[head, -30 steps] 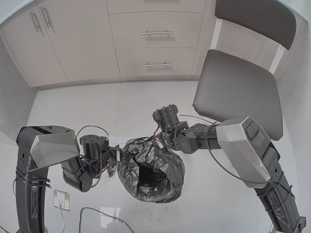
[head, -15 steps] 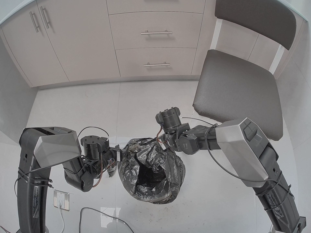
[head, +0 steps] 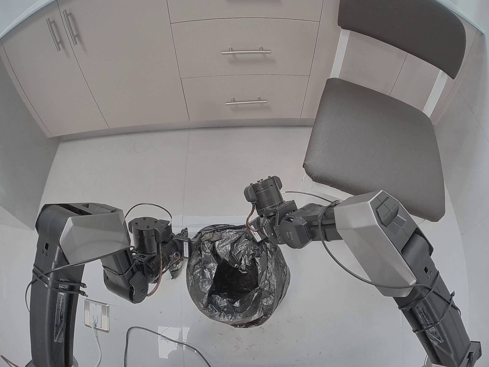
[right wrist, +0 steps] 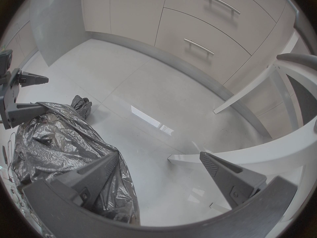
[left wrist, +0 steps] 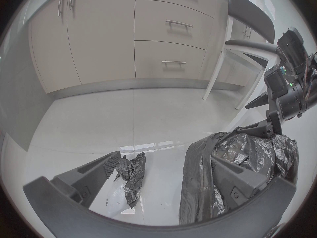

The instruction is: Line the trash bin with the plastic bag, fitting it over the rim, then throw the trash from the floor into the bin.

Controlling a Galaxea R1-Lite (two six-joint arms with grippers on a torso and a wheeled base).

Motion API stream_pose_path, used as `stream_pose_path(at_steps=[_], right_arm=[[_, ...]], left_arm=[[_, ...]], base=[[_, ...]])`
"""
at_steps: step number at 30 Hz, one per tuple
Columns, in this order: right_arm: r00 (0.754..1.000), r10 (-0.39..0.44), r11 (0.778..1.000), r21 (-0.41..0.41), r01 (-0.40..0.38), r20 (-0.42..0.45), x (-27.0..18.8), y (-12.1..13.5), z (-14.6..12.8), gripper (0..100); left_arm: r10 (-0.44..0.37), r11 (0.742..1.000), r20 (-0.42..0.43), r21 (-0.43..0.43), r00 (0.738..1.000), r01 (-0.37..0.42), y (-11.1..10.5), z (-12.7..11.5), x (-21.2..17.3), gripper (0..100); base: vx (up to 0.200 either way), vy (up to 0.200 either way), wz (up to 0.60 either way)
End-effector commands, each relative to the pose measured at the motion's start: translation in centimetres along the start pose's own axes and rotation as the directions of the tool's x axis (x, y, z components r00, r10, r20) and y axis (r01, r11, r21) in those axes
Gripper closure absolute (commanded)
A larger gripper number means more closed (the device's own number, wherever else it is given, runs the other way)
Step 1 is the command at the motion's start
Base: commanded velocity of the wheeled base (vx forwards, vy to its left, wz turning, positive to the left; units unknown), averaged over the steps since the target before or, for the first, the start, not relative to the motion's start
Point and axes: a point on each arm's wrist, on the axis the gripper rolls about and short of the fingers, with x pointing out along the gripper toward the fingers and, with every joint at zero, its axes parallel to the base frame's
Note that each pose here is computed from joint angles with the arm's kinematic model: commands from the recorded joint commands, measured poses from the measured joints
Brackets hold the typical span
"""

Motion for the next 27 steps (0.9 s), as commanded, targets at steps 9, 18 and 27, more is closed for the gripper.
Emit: stream_pose_path(at_steps=[9, 18, 27], right_arm=[[0.999, -0.020, 1.000, 0.008, 0.021, -0.039, 1.6, -1.1, -1.4, 0], [0.997, -0.034, 0.999, 0.025, 0.036, -0.069, 2.6, -1.3, -2.5, 0], [0.994, -0.032, 0.999, 0.009, 0.033, -0.109, 3.4, -0.3, -4.0, 0]], left_arm=[[0.001, 1.000, -0.007, 0.000, 1.000, -0.001, 0.0, -0.3, 0.1, 0], [0.001, 1.000, -0.012, 0.000, 1.000, -0.001, 0.0, -0.4, 0.0, 0], [0.000, 1.000, -0.016, -0.001, 1.000, 0.000, 0.0, -0.5, -0.1, 0]], base=[[0.000, 0.000, 0.00], [0.000, 0.000, 0.00], [0.000, 0.000, 0.00]])
